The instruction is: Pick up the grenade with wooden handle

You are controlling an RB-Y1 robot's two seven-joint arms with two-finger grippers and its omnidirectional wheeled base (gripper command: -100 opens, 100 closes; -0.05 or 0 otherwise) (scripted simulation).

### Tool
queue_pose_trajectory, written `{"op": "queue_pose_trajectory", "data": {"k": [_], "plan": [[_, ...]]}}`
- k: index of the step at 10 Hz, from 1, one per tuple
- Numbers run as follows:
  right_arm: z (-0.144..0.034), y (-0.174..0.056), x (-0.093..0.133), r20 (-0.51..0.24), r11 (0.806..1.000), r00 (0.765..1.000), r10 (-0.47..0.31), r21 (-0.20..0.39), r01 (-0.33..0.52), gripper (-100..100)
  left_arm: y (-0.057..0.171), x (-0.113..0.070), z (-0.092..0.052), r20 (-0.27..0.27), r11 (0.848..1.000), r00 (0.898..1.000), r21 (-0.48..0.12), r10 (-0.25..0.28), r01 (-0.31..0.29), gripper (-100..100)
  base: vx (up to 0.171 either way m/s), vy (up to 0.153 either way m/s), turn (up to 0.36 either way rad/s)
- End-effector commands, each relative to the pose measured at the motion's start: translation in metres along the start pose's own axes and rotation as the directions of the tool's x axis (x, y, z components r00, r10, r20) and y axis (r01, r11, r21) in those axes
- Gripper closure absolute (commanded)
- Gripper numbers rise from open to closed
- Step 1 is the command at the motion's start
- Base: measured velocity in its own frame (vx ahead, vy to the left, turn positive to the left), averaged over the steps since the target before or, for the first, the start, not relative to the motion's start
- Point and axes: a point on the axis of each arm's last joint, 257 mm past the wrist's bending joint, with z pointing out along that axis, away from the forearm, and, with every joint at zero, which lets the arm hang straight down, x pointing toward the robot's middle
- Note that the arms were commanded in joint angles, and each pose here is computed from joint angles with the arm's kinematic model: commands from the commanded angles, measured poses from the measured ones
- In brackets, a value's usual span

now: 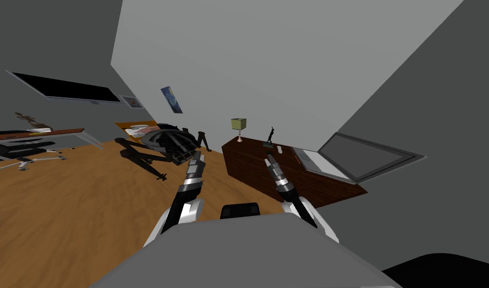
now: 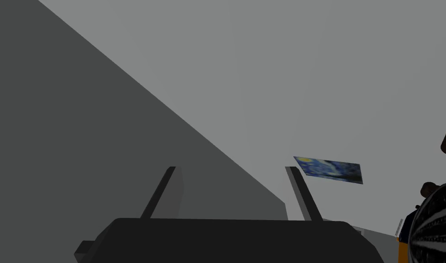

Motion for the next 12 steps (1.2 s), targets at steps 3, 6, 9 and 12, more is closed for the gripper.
{"op": "queue_pose_trajectory", "data": {"k": [3,6,9,12], "plan": [[-0.016,-0.033,0.016,-0.086,0.996,0.996,-0.034,0.076,0.040,-100,0.000,0.000,0.000,0.000,1.000,1.000,0.000,0.000,0.000,0,-0.067,0.120,0.039],[-0.047,-0.078,0.037,-0.208,0.979,0.975,-0.074,0.172,0.111,-100,0.000,0.000,0.000,0.000,1.000,1.000,0.000,0.000,0.000,0,-0.051,0.154,0.071],[-0.085,-0.118,0.053,-0.333,0.950,0.937,-0.105,0.246,0.194,-100,0.000,0.000,0.000,0.000,1.000,1.000,0.000,0.000,0.000,0,-0.022,0.122,0.069],[-0.113,-0.145,0.056,-0.418,0.922,0.900,-0.124,0.287,0.261,-100,0.000,0.000,0.000,0.000,1.000,1.000,0.000,0.000,0.000,0,-0.002,0.102,0.060]]}}
